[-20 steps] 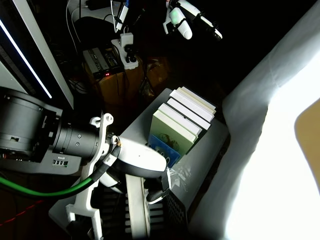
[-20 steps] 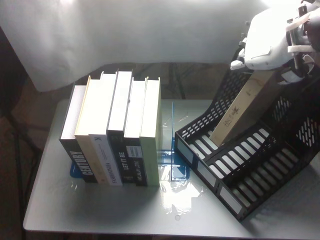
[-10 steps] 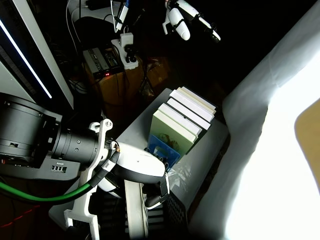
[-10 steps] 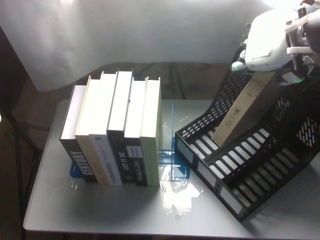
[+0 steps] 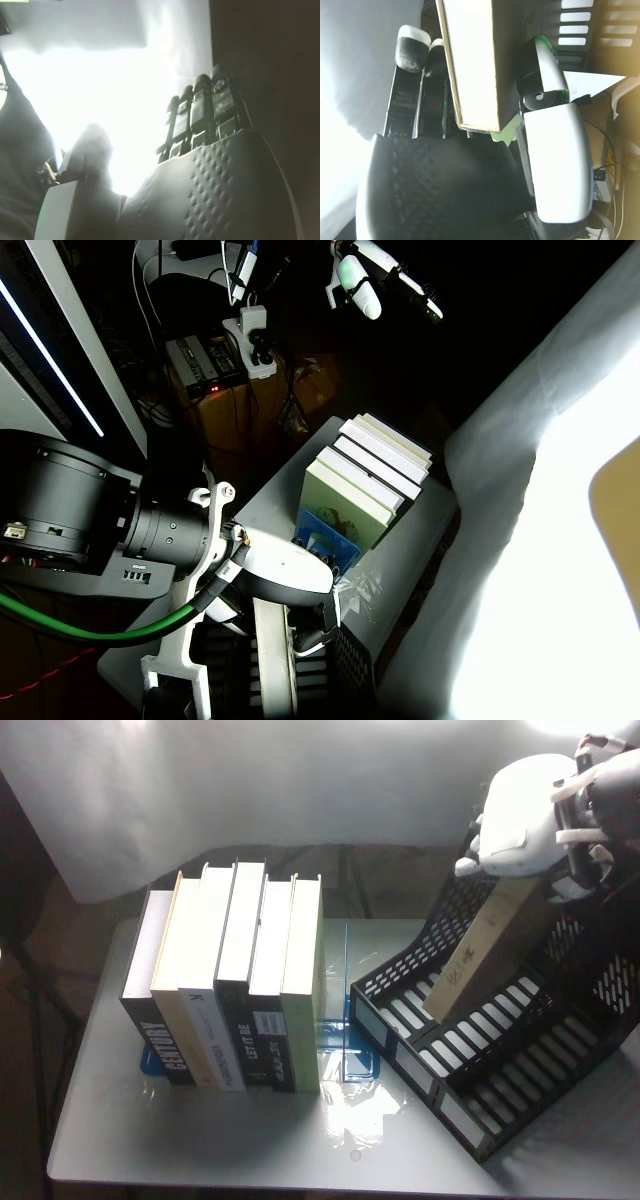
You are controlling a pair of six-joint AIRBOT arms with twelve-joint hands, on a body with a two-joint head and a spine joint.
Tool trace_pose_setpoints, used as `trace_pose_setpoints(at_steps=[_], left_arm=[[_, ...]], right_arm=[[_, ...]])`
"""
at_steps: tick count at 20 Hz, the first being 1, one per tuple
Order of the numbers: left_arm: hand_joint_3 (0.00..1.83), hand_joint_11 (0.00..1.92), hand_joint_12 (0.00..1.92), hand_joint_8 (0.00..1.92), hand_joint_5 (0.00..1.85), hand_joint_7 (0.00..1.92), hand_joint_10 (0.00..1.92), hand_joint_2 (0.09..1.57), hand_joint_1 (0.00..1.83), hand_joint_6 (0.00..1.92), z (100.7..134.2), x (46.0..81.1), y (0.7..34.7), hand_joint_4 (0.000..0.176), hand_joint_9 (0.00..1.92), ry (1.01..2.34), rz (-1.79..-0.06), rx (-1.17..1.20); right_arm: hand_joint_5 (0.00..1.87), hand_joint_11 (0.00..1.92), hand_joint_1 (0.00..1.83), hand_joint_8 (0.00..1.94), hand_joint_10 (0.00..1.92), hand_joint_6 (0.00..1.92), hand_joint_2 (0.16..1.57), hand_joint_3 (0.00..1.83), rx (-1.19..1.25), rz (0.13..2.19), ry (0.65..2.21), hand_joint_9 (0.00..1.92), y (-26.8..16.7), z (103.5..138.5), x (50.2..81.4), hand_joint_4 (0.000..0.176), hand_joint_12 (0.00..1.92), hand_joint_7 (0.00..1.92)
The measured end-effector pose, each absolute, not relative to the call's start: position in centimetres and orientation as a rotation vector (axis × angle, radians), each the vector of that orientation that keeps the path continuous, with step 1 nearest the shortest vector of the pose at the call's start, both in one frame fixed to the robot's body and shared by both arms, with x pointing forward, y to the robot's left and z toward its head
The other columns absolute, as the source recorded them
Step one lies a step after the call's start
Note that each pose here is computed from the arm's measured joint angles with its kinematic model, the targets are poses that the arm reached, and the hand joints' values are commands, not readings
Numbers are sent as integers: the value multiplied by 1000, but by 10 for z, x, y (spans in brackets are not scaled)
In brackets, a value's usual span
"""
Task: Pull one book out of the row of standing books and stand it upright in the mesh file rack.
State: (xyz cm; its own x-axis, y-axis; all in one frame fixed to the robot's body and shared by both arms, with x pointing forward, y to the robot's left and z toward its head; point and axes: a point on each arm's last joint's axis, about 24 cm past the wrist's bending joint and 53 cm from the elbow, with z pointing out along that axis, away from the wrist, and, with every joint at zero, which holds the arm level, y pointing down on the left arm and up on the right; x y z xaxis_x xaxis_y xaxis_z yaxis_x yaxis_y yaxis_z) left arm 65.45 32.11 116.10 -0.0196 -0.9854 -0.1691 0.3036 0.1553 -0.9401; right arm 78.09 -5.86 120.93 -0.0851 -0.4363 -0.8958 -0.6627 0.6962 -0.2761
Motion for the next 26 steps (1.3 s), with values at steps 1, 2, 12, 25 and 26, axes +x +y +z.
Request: trace_pose_setpoints(at_steps=[1,2,12,25,26], left_arm=[[0,0,0,0,0,0,0,1464,329,0,1161,655,321,0,0,1087,-1250,-844],[0,0,0,0,0,0,0,1464,329,0,1161,655,321,0,0,1087,-1250,-844],[0,0,0,0,0,0,0,1459,307,0,1161,654,321,0,0,1086,-1249,-844],[2,0,0,0,0,0,0,1472,329,0,1173,654,315,16,0,1090,-1274,-793],[3,0,0,0,0,0,0,1477,331,0,1175,654,313,17,0,1095,-1279,-777]], right_arm=[[226,827,992,1829,1921,1921,1496,0,-892,240,1722,511,-57,1207,780,0,1921,533],[226,827,992,1829,1921,1921,1496,0,-894,240,1724,511,-56,1206,780,0,1921,533],[226,827,992,1829,1921,1921,1496,0,-899,233,1727,511,-57,1202,780,0,1921,533],[10,0,990,47,829,561,1022,0,-915,257,1694,0,-55,1215,762,0,1688,194],[4,0,980,30,795,539,1016,0,-908,257,1686,0,-57,1219,762,0,1624,178]])
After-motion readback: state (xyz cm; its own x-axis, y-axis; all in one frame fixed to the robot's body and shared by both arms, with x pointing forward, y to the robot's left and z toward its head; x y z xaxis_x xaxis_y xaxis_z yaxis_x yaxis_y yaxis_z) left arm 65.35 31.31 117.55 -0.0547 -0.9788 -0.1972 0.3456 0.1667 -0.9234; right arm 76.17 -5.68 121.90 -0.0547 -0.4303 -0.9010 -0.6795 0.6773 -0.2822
